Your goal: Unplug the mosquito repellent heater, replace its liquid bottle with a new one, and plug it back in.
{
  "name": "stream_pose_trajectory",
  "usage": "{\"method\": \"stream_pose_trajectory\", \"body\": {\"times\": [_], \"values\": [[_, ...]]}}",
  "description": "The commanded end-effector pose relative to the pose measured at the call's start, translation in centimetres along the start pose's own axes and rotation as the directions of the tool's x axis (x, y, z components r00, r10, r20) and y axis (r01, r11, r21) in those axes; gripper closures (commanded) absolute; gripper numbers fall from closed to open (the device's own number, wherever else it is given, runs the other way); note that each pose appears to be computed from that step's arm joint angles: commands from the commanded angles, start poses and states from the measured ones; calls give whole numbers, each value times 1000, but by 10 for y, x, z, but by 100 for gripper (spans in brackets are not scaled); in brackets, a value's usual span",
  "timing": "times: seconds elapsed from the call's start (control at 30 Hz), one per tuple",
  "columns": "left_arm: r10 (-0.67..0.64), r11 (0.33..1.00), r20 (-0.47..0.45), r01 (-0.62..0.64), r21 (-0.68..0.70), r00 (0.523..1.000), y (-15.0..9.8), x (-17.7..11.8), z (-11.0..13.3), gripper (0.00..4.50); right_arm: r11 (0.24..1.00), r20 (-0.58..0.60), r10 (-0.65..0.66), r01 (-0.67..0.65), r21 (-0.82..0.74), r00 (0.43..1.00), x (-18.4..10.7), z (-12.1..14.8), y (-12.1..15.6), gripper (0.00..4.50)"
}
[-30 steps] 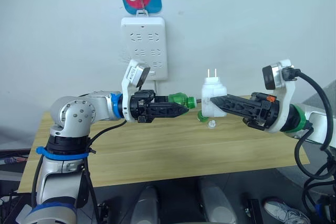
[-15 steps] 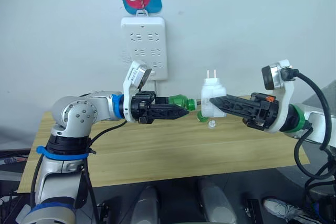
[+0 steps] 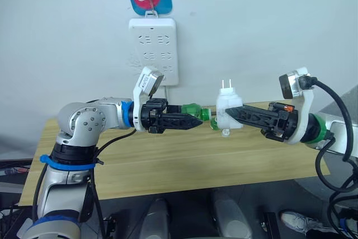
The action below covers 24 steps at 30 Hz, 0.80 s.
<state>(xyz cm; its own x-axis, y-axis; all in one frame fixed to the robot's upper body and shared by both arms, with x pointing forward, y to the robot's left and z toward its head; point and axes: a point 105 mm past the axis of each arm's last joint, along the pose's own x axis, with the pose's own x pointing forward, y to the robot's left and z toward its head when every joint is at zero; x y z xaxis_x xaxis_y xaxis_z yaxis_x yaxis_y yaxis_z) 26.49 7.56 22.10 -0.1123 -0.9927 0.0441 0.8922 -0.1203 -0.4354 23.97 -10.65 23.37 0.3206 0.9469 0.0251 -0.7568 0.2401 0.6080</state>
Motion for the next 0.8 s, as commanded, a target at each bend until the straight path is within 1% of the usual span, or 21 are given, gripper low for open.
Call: {"method": "stream_pose_trajectory", "body": {"times": [0.03,0.33,0.47,0.67,0.8], "values": [[-50,997,-4,50,59,999,-7,9,8,220,997,-13,78,-78,-23,997,7,-3,16,155],[-43,996,-5,43,74,999,-1,12,8,220,993,-31,116,-117,-32,993,8,-8,23,155],[-29,996,-16,30,82,999,2,8,7,220,995,-19,94,-94,-29,995,5,-5,20,155],[-106,992,-76,111,59,991,-12,7,0,220,998,9,53,-53,-20,999,3,3,12,155],[-108,992,-49,110,54,993,-12,6,6,220,999,5,39,-39,-10,999,1,2,8,155]]}}
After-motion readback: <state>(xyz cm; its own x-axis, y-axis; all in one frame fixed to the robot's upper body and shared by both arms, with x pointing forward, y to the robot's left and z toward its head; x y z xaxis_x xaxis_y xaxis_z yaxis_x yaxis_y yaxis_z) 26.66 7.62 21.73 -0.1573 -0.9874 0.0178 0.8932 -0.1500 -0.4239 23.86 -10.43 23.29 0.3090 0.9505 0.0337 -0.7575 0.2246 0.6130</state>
